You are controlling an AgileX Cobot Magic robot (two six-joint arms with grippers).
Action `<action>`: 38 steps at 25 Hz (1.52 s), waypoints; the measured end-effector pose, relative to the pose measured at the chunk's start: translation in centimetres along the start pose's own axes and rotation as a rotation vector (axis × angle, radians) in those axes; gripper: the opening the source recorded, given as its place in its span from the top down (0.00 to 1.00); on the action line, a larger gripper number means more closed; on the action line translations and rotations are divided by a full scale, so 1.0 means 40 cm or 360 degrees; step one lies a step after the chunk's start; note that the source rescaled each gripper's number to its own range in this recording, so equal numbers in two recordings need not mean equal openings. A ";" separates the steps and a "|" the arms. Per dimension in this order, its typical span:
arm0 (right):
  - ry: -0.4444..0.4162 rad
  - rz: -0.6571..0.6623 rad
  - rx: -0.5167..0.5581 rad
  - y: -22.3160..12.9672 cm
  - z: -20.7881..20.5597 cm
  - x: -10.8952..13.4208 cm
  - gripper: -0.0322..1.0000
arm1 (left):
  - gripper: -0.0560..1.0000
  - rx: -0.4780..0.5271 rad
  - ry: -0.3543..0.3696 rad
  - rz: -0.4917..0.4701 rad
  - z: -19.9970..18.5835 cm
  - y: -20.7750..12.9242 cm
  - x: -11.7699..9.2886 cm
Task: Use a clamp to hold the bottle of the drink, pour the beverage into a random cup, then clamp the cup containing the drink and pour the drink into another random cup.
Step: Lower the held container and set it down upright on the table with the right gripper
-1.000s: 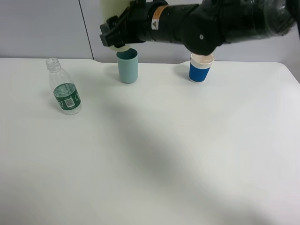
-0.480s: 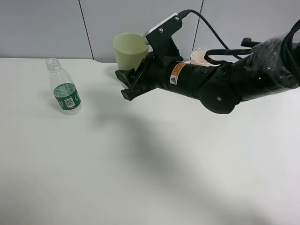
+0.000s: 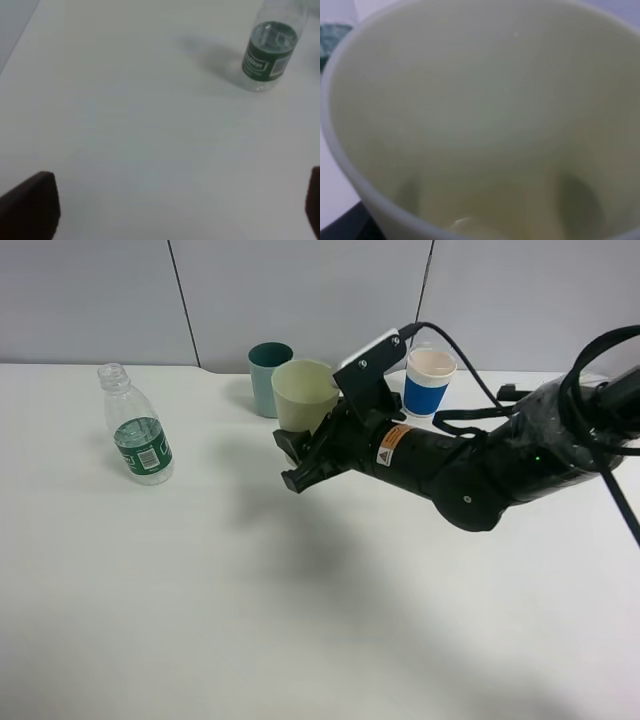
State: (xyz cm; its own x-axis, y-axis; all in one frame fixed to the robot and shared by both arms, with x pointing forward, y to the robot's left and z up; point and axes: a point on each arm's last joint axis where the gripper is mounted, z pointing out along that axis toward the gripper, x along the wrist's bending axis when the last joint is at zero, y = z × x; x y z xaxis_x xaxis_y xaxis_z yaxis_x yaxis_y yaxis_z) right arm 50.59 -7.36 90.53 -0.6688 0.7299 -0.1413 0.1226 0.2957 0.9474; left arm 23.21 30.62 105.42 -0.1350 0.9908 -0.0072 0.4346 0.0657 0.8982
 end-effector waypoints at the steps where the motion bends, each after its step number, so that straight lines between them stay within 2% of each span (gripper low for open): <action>1: -0.0009 0.0009 0.0014 -0.013 0.001 0.000 0.96 | 0.00 0.0000 0.0000 0.0000 0.000 0.000 0.000; 9: -0.0061 0.0042 0.0023 -0.096 0.030 0.004 0.96 | 0.00 0.0000 0.0000 0.0000 0.000 0.000 0.000; 14: -0.0052 0.0039 0.0098 -0.149 0.039 0.012 0.96 | 0.00 0.0000 0.0000 0.0000 0.000 0.000 0.000; 26: -0.0036 0.0026 0.0069 -0.153 0.040 0.016 0.96 | 0.00 0.0000 0.0000 0.0000 0.000 0.000 0.000; 27: -0.0026 0.0020 0.0067 -0.153 0.040 0.017 0.93 | 0.00 0.0000 0.0000 0.0000 0.000 0.000 0.000; 28: -0.0019 0.0016 0.0063 -0.152 0.040 0.018 0.85 | 0.00 0.0000 0.0000 0.0000 0.000 0.000 0.000; 31: -0.0014 0.0012 0.0036 -0.138 0.037 0.017 0.47 | 0.00 0.0000 0.0000 0.0000 0.000 0.000 0.000; 32: -0.0017 0.0012 0.0016 -0.126 0.036 0.015 0.38 | 0.00 0.0000 0.0000 0.0000 0.000 0.000 0.000; 34: -0.0024 0.0013 -0.0024 -0.101 0.030 0.011 0.29 | 0.00 0.0000 0.0000 0.0000 0.000 0.000 0.000; 38: -0.0030 0.0016 -0.0072 -0.038 0.012 0.002 0.24 | 0.00 0.0000 0.0000 0.0000 0.000 0.000 0.000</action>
State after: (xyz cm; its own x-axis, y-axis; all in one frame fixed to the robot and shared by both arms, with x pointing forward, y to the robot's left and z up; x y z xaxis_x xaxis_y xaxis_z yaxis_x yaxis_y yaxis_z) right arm 50.71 -7.47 88.94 -0.6537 0.7443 -0.1369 0.0956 0.2607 0.9607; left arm 23.21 30.62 105.42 -0.1350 0.9908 -0.0072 0.4346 0.0657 0.8982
